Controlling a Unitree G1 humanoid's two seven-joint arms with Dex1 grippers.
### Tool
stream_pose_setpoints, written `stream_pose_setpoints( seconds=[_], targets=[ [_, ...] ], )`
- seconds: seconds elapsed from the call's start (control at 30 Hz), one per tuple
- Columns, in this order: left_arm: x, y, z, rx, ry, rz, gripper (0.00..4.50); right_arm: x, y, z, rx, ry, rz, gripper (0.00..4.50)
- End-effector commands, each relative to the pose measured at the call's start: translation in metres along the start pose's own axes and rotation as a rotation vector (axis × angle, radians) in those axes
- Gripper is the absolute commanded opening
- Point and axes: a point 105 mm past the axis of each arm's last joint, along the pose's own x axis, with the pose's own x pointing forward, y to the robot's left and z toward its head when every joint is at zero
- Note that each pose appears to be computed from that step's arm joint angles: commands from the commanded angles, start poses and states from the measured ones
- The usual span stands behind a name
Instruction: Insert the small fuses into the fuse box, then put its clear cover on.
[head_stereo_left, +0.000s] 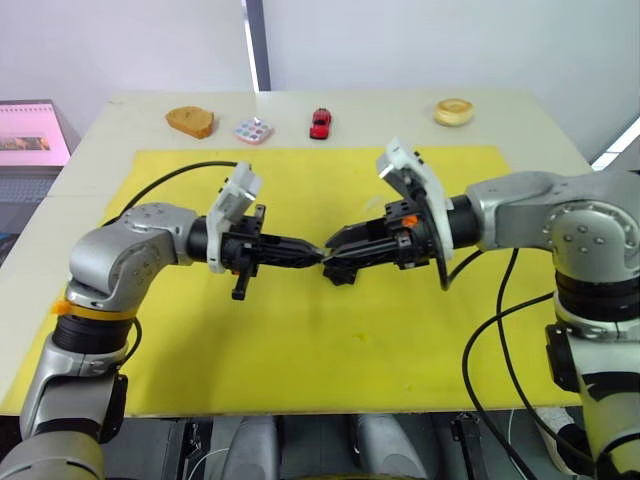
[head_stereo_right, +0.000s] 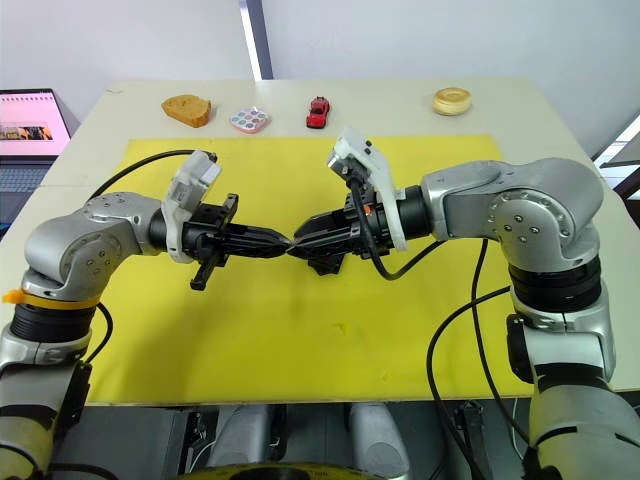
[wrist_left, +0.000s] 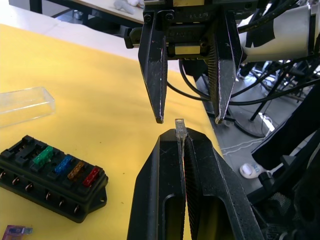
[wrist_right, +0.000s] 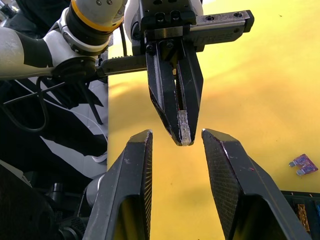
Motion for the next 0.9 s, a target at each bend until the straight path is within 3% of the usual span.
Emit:
stream_pose_setpoints(
  seconds=[0.03,0.17,0.27,0.33,0.6,0.7,0.8,0.9],
  targets=[
    [0.002,-0.005,0.005,0.037,-0.003,-0.017,0.0,0.0,0.005,0.007,-0.038,-0.012,0.01,1.66],
    [0.002,-0.005,0.004,0.036,-0.003,-0.018,0.0,0.001,0.005,0.006,-0.036,-0.013,0.011,1.66],
    [0.002,-0.005,0.004,0.036,-0.003,-0.018,0.0,0.001,0.005,0.006,-0.034,-0.012,0.011,0.89],
    [0.002,-0.005,0.004,0.037,-0.002,-0.017,0.0,0.001,0.004,0.005,-0.033,-0.01,0.01,0.05],
    [0.002,-0.004,0.006,0.041,-0.006,-0.011,0.0,0.002,0.002,0.003,-0.031,-0.006,0.006,0.05],
    [0.0,-0.002,-0.003,-0.02,0.049,0.005,0.0,0.002,0.003,0.004,-0.042,-0.01,0.003,0.05],
    [-0.001,0.004,-0.01,-0.046,0.074,0.055,0.98,0.001,0.002,0.004,-0.042,-0.01,-0.001,0.0],
    [-0.01,0.009,-0.046,-0.216,0.089,0.111,2.45,-0.003,0.0,0.004,-0.04,-0.019,-0.024,0.0]
  ],
)
